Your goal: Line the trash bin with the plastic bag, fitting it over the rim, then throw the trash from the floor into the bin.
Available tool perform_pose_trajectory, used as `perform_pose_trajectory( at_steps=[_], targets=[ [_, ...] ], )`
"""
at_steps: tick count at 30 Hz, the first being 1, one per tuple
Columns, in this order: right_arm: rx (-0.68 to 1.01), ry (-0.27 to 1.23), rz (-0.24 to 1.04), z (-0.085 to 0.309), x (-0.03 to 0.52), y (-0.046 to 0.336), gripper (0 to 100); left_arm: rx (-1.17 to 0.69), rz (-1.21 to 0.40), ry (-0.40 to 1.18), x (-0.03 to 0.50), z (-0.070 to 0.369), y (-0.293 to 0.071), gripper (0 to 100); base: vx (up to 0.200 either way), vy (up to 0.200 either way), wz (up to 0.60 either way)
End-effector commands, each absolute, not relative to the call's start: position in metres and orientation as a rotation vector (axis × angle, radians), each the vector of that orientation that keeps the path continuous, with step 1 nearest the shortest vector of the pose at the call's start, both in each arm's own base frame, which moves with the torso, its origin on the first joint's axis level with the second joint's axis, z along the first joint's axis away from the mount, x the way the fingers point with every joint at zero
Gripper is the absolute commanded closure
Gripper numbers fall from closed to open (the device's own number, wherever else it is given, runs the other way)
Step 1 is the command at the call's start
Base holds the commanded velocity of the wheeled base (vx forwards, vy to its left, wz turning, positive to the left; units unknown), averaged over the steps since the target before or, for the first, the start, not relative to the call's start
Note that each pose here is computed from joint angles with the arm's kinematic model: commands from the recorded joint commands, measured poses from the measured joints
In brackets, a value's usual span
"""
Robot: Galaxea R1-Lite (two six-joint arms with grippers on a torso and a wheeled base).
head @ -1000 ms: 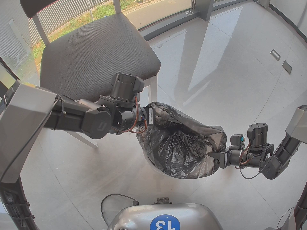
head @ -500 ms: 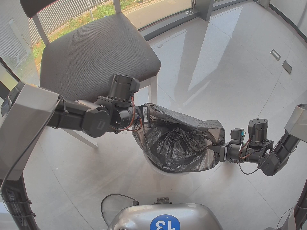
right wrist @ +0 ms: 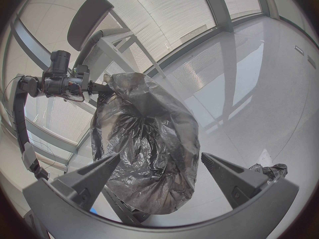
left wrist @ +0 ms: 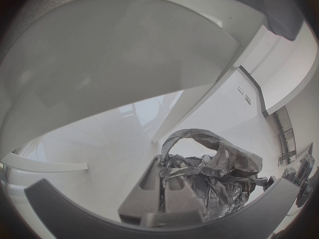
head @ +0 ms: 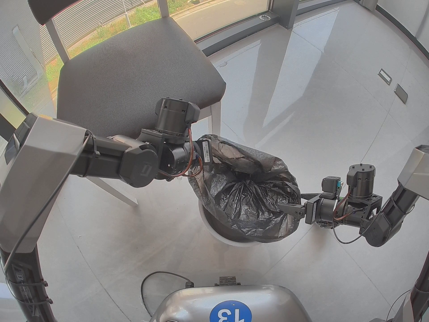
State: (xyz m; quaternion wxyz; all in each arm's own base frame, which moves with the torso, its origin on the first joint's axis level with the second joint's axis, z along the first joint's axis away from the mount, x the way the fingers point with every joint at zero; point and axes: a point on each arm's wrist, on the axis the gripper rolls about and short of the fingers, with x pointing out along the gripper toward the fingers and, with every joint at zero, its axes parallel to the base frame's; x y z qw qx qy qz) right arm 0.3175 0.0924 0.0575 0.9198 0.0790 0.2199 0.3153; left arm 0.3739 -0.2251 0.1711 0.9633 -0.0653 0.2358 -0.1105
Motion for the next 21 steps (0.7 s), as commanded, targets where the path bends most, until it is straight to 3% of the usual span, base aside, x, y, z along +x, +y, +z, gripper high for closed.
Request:
perform_pose_trajectory(
  at_steps=[1,18,19,21],
  targets=[
    [0.159,0.445,0.66,0.06,0.316,0.096,0,-0.132,-0.205,0.465,0.378,0.171,-0.225,100,0.0,0.0,0.0],
    [0.153,0.435,0.683,0.066,0.307,0.1,0,-0.078,-0.116,0.519,0.378,0.145,-0.223,100,0.0,0.0,0.0],
    [0.153,0.435,0.683,0.066,0.307,0.1,0,-0.076,-0.116,0.523,0.378,0.143,-0.223,0,0.0,0.0,0.0],
    [0.153,0.436,0.684,0.066,0.306,0.1,0,-0.073,-0.113,0.526,0.376,0.143,-0.222,0,0.0,0.0,0.0]
  ],
)
